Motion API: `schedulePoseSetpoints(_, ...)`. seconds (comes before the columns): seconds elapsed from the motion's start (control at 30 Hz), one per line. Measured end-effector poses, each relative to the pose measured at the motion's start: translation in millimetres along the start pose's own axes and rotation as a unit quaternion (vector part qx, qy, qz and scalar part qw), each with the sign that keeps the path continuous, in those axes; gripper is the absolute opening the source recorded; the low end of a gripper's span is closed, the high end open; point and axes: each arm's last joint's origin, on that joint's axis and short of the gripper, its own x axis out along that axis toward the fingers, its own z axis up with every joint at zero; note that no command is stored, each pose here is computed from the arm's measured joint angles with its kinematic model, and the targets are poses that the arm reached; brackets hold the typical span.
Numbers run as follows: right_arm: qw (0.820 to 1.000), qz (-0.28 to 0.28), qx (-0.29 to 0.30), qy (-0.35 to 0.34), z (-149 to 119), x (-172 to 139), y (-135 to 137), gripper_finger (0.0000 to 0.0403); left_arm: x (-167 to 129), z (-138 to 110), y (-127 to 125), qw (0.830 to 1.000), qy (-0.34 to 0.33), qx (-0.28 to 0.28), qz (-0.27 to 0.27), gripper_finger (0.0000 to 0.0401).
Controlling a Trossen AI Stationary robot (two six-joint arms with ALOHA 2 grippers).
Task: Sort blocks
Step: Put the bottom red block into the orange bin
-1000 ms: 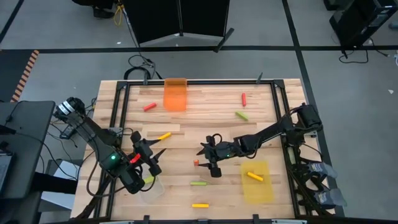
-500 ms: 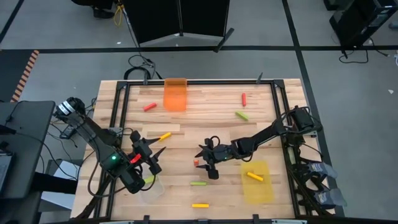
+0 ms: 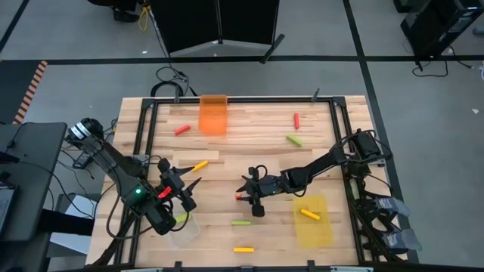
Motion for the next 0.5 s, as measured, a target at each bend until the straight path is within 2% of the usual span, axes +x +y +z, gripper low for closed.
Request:
schedulePoseSetpoints(0.27, 1.0, 0.0, -0.012, -0.002, 0.4, 0.0, -0.1, 0.007, 0.0, 0.1, 0.4, 1.0, -0.004, 0.002, 0.003, 0.0207)
schedulePoseSetpoints(0.5, 0.999, -0.011, -0.03, -0.024, 5.7, 0.8, -7.3, 0.007, -0.1, 0.2, 0.5, 1.0, -0.006, 0.003, 0.004, 0.0207)
